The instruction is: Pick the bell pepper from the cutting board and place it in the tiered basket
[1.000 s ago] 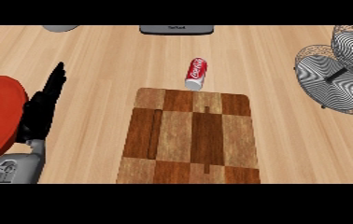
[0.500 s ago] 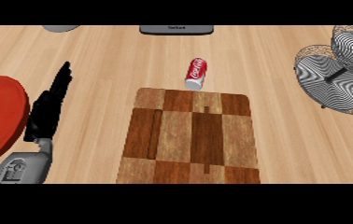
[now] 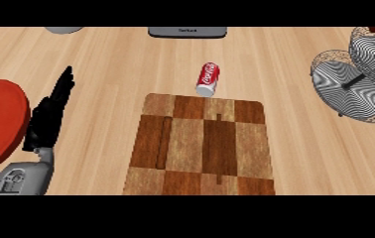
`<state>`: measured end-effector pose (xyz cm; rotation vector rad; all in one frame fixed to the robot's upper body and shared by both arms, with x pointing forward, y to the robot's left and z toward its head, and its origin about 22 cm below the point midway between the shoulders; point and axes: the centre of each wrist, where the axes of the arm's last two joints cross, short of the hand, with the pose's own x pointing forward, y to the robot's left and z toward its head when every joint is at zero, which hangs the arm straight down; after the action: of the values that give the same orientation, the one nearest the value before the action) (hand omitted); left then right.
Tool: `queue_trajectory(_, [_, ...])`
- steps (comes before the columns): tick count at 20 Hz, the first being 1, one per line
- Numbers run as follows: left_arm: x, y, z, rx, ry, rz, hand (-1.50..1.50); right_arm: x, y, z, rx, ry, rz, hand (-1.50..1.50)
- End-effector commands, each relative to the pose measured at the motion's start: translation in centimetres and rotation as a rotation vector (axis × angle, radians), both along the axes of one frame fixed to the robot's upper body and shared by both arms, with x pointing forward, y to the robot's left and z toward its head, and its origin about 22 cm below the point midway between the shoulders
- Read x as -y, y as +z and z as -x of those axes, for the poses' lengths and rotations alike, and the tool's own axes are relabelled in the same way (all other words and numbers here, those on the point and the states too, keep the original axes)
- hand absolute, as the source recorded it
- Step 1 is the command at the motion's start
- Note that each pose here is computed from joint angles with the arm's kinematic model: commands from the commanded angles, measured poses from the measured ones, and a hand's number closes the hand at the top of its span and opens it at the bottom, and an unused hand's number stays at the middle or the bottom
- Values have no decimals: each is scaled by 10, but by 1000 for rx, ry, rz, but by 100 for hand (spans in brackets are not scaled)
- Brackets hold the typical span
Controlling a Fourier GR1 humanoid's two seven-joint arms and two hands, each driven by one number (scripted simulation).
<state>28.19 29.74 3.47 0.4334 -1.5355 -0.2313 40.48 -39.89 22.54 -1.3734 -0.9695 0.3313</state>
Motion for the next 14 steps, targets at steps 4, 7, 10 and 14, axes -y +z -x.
queue_trajectory(4, [2, 2, -14, 4, -2, 12, 0, 16, -26, 4, 92, -24, -128, -150])
queue_trajectory(7, [0, -15, 0, 5, 2, 21, 0, 24, -18, 11, 207, -29, -160, -150])
queue_trajectory(10, [2, -2, -8, -12, 3, 10, 0, 22, -7, 22, 282, -34, -140, -150])
queue_trajectory(14, [10, -7, 2, -12, -15, 7, 0, 34, 13, 34, 387, -95, -106, -150])
